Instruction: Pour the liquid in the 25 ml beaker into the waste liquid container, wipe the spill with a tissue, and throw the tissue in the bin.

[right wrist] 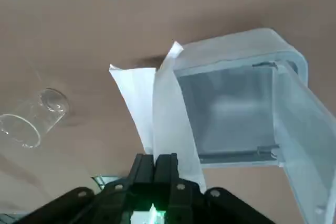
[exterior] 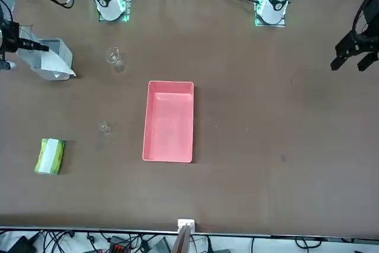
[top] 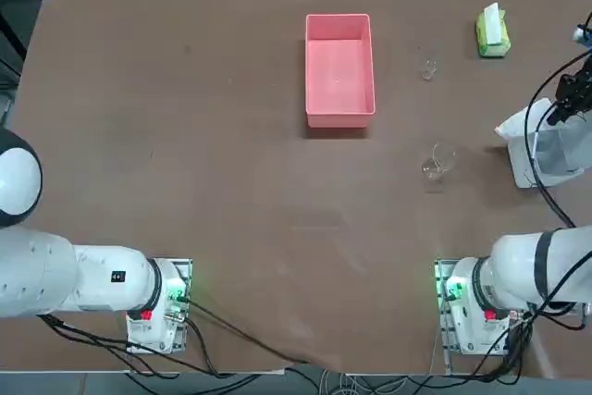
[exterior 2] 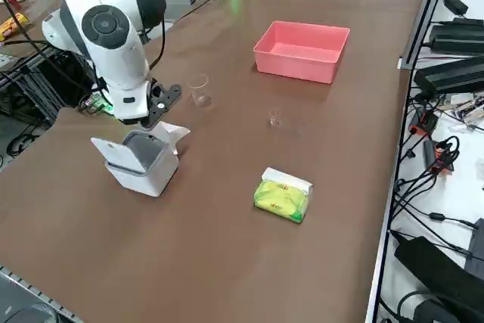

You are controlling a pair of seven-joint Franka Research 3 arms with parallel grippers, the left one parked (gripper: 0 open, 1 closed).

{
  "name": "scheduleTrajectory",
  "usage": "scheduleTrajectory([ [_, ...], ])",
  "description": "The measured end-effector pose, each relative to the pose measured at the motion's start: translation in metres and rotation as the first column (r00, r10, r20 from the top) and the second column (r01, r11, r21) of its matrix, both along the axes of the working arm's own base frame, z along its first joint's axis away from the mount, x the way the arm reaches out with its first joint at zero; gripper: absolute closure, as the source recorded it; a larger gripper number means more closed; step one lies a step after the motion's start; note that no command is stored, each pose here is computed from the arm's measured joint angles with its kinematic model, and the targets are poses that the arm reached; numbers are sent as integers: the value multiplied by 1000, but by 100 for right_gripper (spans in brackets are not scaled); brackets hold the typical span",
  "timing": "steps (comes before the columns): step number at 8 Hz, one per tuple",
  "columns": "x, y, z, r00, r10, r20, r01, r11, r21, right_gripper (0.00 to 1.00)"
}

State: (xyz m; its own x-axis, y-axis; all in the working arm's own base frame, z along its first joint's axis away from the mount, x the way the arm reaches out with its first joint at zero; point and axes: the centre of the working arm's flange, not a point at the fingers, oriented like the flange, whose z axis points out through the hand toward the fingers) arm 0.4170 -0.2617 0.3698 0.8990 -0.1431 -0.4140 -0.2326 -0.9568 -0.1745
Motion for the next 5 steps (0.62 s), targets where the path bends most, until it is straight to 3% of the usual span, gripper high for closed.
scheduleTrajectory([
  [5, -25, -31, 5, 999, -33, 0, 33, 999, 22, 98],
])
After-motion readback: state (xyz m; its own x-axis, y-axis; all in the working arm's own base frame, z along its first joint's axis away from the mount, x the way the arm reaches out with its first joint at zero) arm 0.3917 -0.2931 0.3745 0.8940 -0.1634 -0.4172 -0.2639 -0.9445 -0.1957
